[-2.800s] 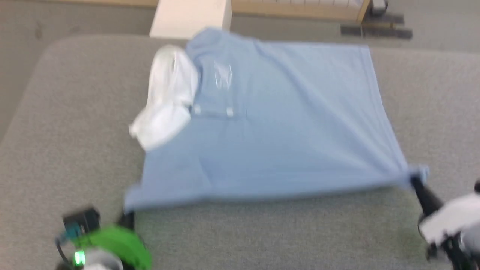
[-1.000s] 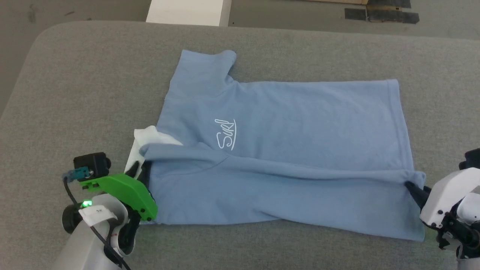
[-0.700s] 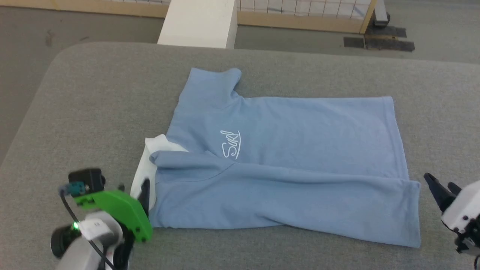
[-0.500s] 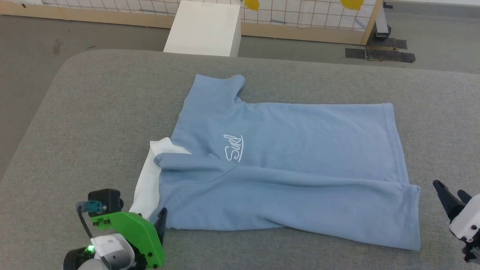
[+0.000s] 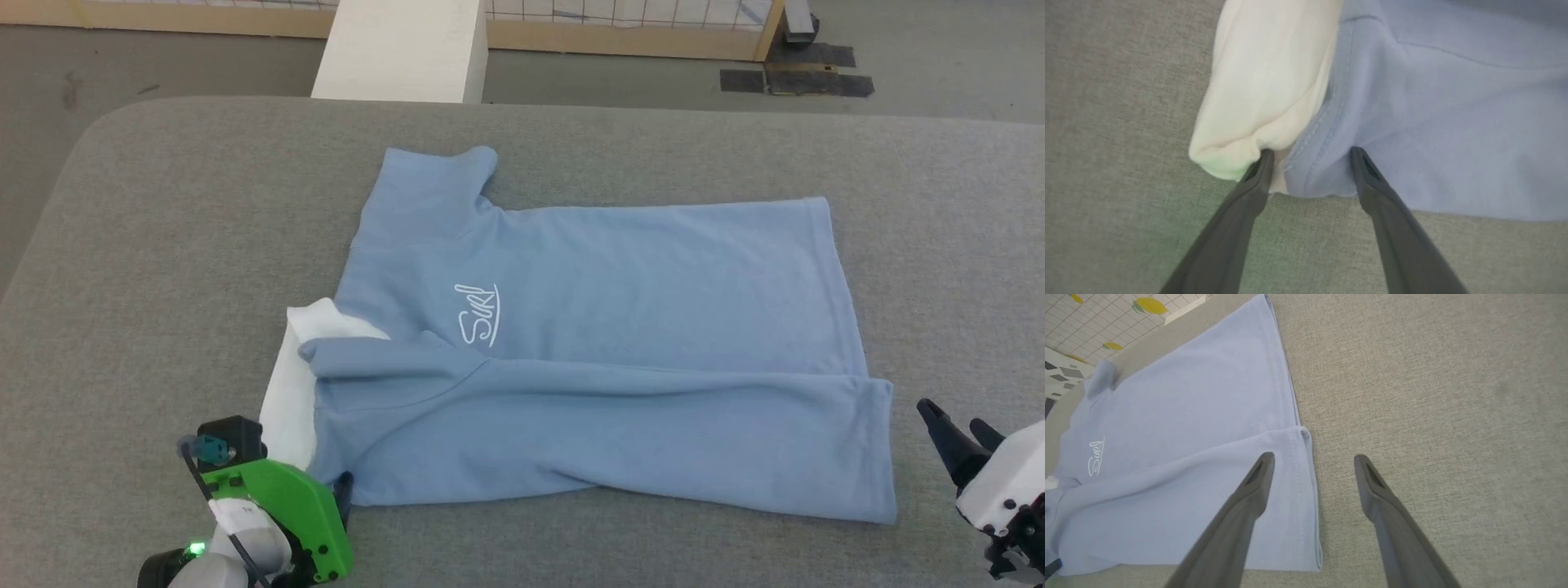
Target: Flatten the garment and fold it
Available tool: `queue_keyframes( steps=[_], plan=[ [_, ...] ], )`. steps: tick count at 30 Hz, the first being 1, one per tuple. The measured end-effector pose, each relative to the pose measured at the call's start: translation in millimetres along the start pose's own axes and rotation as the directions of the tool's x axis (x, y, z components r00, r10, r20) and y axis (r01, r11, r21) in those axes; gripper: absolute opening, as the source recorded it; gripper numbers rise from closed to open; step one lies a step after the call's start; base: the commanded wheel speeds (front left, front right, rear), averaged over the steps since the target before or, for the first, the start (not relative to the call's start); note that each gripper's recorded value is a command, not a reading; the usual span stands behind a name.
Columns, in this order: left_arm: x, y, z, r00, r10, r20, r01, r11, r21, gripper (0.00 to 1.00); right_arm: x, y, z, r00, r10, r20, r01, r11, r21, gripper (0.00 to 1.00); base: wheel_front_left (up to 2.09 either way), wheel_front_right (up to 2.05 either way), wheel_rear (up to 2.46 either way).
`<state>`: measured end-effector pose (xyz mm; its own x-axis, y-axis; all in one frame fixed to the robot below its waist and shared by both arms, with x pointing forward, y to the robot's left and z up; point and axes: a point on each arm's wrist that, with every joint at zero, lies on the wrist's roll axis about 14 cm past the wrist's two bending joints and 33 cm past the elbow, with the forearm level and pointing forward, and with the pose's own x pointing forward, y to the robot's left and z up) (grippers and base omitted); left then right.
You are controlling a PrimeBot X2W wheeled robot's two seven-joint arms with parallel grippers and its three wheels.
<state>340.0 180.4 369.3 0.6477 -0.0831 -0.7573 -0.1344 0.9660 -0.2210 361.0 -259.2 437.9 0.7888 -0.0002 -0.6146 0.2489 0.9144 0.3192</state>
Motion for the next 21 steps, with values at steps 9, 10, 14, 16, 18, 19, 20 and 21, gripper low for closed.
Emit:
queue_keyframes(
  steps=[9,10,14,16,18,19,20,21],
  plan=[
    [-16.6,-6.2,18.0,0.991,-0.047,0.129,0.058,0.995,-0.083,0.0,-3.5,13.2,-28.7,0.992,-0.048,-0.12,0.018,0.972,-0.236,1.0,0.0,0.0,0.0],
    [-19.1,-7.6,19.4,0.989,-0.051,0.139,0.064,0.994,-0.085,0.0,-2.4,12.1,-31.2,0.989,-0.059,-0.135,0.023,0.966,-0.256,1.0,0.0,0.0,0.0],
    [-26.1,-10.0,18.4,0.988,-0.056,0.145,0.07,0.993,-0.097,0.0,6.0,10.5,-52.0,0.971,-0.1,-0.218,0.023,0.943,-0.333,1.0,0.0,0.0,0.0],
    [-27.4,-9.6,15.3,0.989,-0.054,0.135,0.068,0.993,-0.101,0.0,10.5,6.9,-67.9,0.952,-0.128,-0.277,0.019,0.93,-0.367,1.0,0.0,0.0,0.0],
    [-27.5,-7.9,12.3,0.991,-0.048,0.125,0.061,0.993,-0.106,0.0,14.6,4.2,-76.4,0.94,-0.146,-0.308,0.016,0.922,-0.388,1.0,0.0,0.0,0.0],
    [-27.5,-7.5,11.7,0.991,-0.046,0.123,0.06,0.992,-0.107,0.0,17.2,4.9,-77.4,0.938,-0.145,-0.316,0.011,0.921,-0.39,1.0,0.0,0.0,0.0],
    [-27.7,-7.0,11.5,0.991,-0.045,0.124,0.059,0.992,-0.108,0.0,19.8,6.6,-77.1,0.937,-0.142,-0.32,0.005,0.919,-0.393,1.0,0.0,0.0,0.0],
    [-27.8,-6.7,11.1,0.992,-0.044,0.121,0.058,0.992,-0.109,0.0,21.6,7.6,-77.2,0.936,-0.139,-0.324,0.0,0.919,-0.394,0.92,0.0,0.0,0.0]
  ],
)
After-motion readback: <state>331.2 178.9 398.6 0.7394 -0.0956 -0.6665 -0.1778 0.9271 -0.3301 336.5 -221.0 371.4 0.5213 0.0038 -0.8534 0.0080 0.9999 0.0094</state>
